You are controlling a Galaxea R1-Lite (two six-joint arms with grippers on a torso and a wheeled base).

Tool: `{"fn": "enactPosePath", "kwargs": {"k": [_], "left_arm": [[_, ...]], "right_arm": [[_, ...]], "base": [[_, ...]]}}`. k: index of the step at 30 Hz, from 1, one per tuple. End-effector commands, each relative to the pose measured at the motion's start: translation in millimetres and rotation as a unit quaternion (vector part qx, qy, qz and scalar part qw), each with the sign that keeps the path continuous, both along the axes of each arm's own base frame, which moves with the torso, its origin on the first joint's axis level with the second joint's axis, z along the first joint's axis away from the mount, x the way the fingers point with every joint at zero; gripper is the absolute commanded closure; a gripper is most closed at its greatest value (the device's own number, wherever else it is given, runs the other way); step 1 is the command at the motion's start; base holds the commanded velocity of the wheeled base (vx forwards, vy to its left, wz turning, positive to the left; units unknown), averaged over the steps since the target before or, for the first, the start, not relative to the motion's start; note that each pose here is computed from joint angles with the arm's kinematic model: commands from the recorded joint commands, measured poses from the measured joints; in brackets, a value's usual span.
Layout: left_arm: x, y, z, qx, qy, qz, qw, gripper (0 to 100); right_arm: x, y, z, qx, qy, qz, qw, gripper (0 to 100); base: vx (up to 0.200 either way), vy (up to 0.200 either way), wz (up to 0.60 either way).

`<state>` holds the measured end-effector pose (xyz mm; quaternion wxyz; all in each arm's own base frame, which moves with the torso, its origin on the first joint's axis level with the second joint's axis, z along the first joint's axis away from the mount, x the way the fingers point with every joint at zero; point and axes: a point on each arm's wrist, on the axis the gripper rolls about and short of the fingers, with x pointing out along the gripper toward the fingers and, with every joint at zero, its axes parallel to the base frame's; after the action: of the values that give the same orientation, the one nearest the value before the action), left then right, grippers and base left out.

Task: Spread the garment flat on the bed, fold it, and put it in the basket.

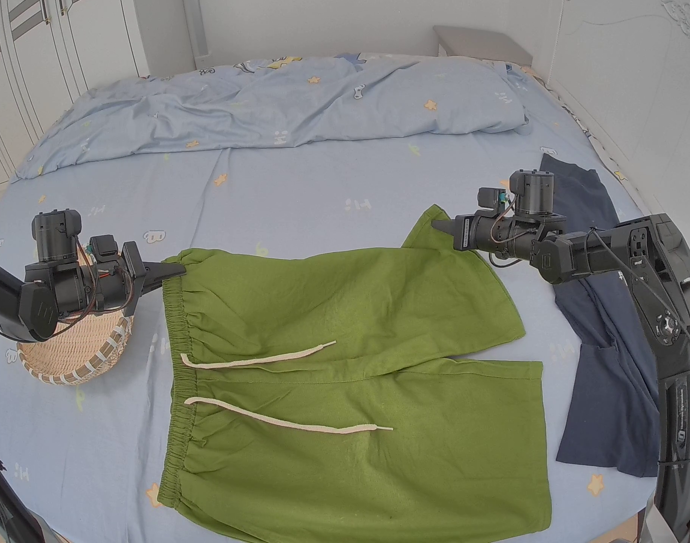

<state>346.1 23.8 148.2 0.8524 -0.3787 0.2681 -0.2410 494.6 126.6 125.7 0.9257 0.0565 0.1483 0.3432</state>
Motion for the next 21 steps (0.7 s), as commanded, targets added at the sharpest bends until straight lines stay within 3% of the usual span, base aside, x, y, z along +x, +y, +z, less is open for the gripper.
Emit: {"fn": "enactPosePath", "kwargs": {"k": [1,13,21], "left_arm": [[1.0,0.5,0.9,0.000,-0.002,0.001,1.0000,100],[25.2,9.1,4.3,0.027,-0.041,0.000,0.9988,100],[50.6,15.6,-20.1,0.048,-0.040,-0.004,0.9981,100]], "right_arm": [[1.3,-6.2,4.6,0.000,-0.007,-0.011,0.9999,100],[0.2,-69.5,36.1,0.003,-0.018,-0.088,0.9960,100],[-0.2,-76.4,24.6,-0.001,0.003,-0.093,0.9957,100]], "base": [[0.000,0.000,0.00],[0.000,0.000,0.00],[0.000,0.000,0.00]]}}
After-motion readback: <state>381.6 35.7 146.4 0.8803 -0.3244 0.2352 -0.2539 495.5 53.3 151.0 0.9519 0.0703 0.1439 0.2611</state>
